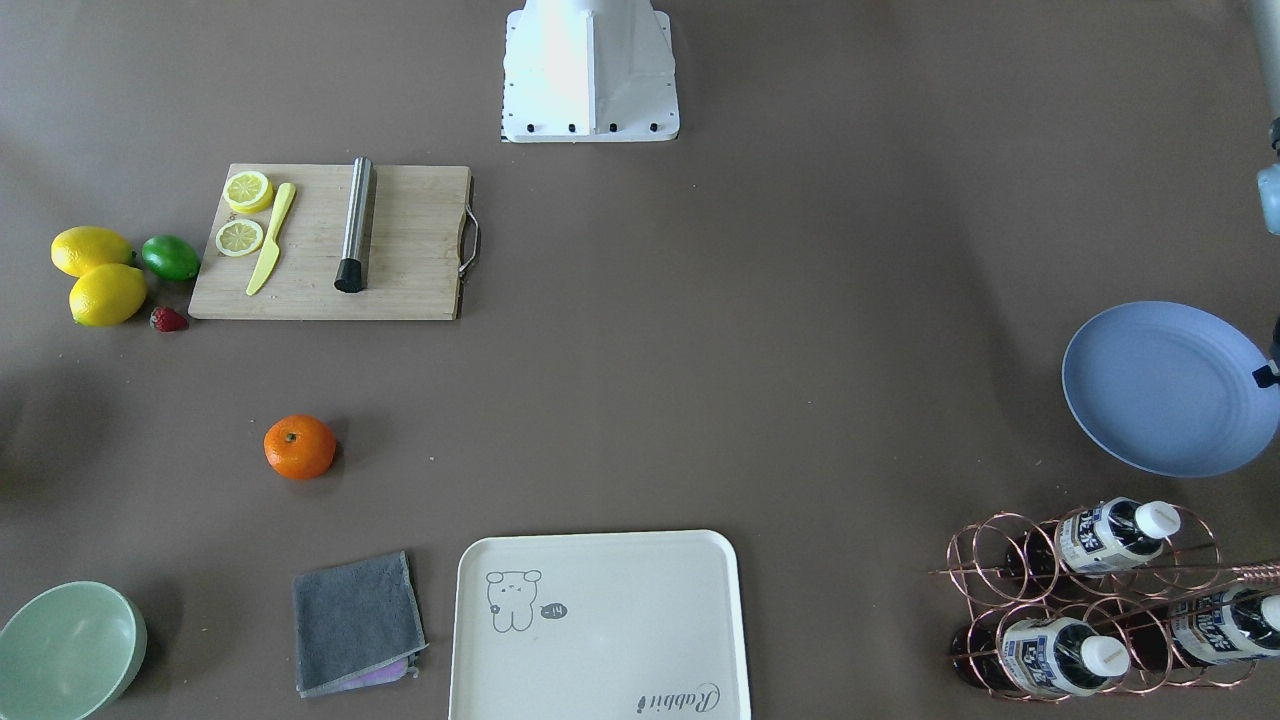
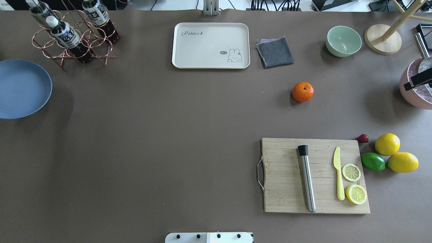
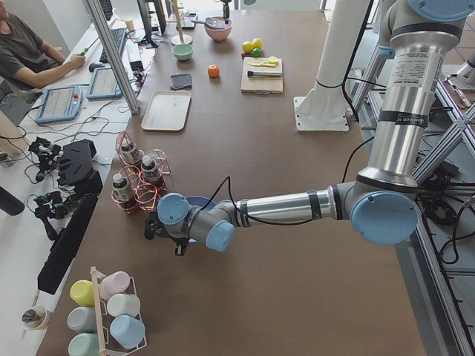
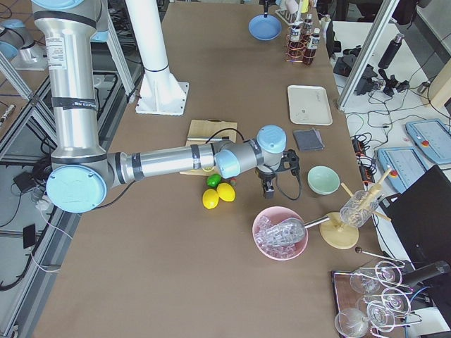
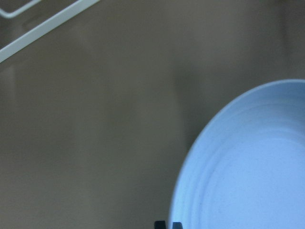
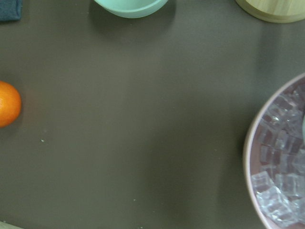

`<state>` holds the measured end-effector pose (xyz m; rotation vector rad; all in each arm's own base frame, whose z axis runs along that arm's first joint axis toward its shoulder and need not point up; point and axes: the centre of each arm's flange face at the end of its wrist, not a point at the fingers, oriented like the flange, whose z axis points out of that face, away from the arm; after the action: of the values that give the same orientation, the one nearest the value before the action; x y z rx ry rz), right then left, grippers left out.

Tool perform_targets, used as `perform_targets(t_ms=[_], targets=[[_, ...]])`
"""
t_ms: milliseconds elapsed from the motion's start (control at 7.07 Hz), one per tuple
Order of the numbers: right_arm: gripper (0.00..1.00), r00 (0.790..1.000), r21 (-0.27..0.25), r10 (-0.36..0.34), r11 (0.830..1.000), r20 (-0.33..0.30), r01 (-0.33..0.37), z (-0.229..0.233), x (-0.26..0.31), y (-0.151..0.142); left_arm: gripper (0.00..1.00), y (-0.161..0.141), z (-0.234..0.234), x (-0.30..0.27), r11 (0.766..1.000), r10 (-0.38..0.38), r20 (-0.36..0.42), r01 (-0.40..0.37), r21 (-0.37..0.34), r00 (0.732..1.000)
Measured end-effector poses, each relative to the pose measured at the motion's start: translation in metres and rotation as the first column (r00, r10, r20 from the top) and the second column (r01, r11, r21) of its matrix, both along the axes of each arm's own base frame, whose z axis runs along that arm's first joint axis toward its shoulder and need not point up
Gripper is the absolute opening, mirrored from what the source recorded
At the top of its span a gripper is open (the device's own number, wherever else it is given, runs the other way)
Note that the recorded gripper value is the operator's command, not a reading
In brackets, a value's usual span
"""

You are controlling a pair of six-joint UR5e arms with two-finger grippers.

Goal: Pick orange to plate
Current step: 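Carry the blue plate inward with the left gripper while the right reaches for the orange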

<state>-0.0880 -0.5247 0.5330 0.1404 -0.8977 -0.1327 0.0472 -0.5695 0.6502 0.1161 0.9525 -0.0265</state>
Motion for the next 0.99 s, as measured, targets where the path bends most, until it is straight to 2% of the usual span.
perform_targets(t_ms=[142,425,849,991], targets=[[0.98,1.000,-0.003,-0.004,1.000,0.003,0.004,-0.023,-0.030,-0.009,0.00,0.001,-0.049,0.027,0.999,-0.022,-0.047,0.021,-0.033,0.999],[0.98,1.000,-0.010,-0.009,1.000,-0.002,0.009,-0.070,-0.104,-0.024,0.00,0.021,-0.142,0.108,0.992,-0.056,-0.106,0.043,-0.116,0.993],[0.98,1.000,-0.018,-0.016,1.000,-0.019,0.016,-0.110,-0.188,-0.047,0.00,0.068,-0.263,0.268,0.972,-0.122,-0.136,0.090,-0.218,0.983],[0.98,0.999,-0.016,-0.019,1.000,-0.032,0.018,-0.116,-0.210,-0.052,0.00,0.092,-0.293,0.333,0.967,-0.141,-0.138,0.106,-0.234,0.980]])
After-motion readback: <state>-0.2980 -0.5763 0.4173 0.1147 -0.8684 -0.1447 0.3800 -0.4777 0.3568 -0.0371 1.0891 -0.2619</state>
